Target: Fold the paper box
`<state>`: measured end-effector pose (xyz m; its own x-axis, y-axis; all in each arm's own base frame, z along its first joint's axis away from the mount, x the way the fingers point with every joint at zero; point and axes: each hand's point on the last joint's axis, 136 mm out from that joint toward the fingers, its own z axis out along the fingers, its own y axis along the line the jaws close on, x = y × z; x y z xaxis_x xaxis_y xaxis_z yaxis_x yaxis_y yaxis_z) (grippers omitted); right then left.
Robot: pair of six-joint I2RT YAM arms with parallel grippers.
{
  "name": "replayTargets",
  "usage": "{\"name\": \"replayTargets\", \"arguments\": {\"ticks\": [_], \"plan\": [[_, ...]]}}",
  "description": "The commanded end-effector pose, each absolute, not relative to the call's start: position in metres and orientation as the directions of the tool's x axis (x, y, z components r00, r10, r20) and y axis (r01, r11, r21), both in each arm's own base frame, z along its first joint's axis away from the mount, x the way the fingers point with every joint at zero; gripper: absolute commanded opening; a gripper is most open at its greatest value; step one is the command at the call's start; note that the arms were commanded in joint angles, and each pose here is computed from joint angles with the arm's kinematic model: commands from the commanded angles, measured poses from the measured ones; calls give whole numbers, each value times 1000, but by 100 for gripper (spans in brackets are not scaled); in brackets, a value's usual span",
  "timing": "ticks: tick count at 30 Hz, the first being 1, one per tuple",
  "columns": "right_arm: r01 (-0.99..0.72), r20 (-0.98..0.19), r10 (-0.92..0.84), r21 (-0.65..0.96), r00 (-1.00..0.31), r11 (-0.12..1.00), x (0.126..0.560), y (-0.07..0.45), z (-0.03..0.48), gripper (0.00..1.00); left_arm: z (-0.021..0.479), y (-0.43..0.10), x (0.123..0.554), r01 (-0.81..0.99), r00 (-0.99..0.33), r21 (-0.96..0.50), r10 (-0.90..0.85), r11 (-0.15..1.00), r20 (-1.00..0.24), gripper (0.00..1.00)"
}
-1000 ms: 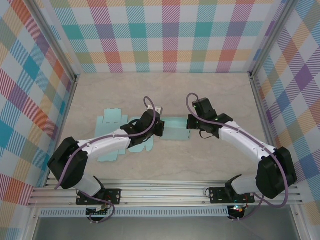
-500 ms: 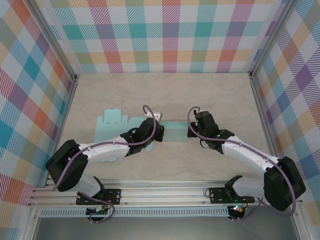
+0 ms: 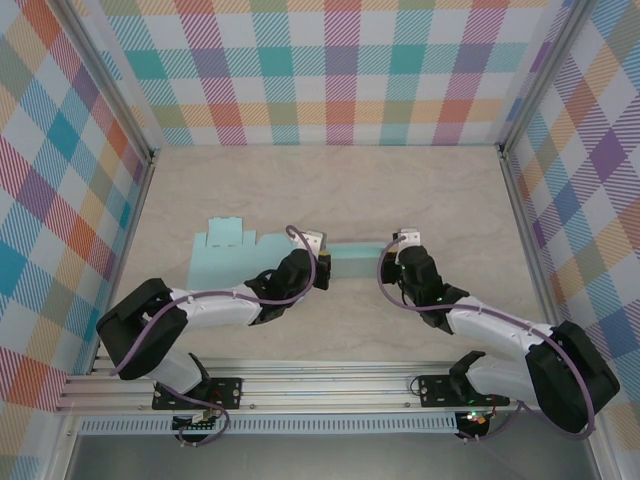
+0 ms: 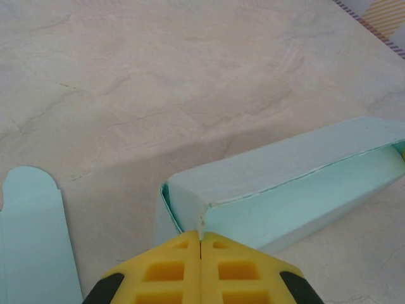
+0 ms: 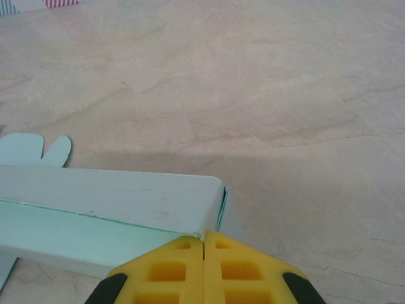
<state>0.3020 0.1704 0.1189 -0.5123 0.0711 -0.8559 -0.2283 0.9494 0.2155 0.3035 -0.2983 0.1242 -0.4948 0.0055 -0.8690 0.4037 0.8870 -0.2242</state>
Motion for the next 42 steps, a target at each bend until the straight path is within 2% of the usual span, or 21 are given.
{"name": "replayTargets", "arguments": {"ticks": [1,3,7,14,16,22,27,33,37,42], "plan": [[-278,-834,0,184,-551,943,290,177,99,0,120,-308,287,451,-520,-255,19,855,-854,24],[-282,-831,-13,173,-556,944,290,178,96,0,127,-307,286,447,-519,-273,-2,852,-855,40],[-292,-829,-47,144,-558,945,292,180,95,0,148,-301,285,426,-507,-302,-51,853,-860,63],[-298,-830,-77,111,-553,948,290,178,98,0,172,-264,293,219,-532,-335,-176,916,-829,93],[-297,-828,-80,107,-555,949,289,177,97,0,171,-255,297,156,-563,-358,-215,920,-798,98],[-295,-821,-82,109,-565,949,286,176,96,0,165,-263,313,117,-695,-508,-295,854,-656,96],[-286,-816,-79,109,-572,952,285,174,94,0,150,-284,320,140,-746,-515,-252,846,-616,94],[-290,-810,-73,122,-582,949,286,178,94,1,125,-293,321,128,-778,-523,-242,843,-580,82],[-291,-804,-66,136,-591,947,285,180,95,12,110,-288,318,108,-783,-524,-252,845,-568,76],[-283,-788,-35,179,-615,942,282,184,99,41,90,-279,315,85,-776,-514,-267,854,-572,68]]}}
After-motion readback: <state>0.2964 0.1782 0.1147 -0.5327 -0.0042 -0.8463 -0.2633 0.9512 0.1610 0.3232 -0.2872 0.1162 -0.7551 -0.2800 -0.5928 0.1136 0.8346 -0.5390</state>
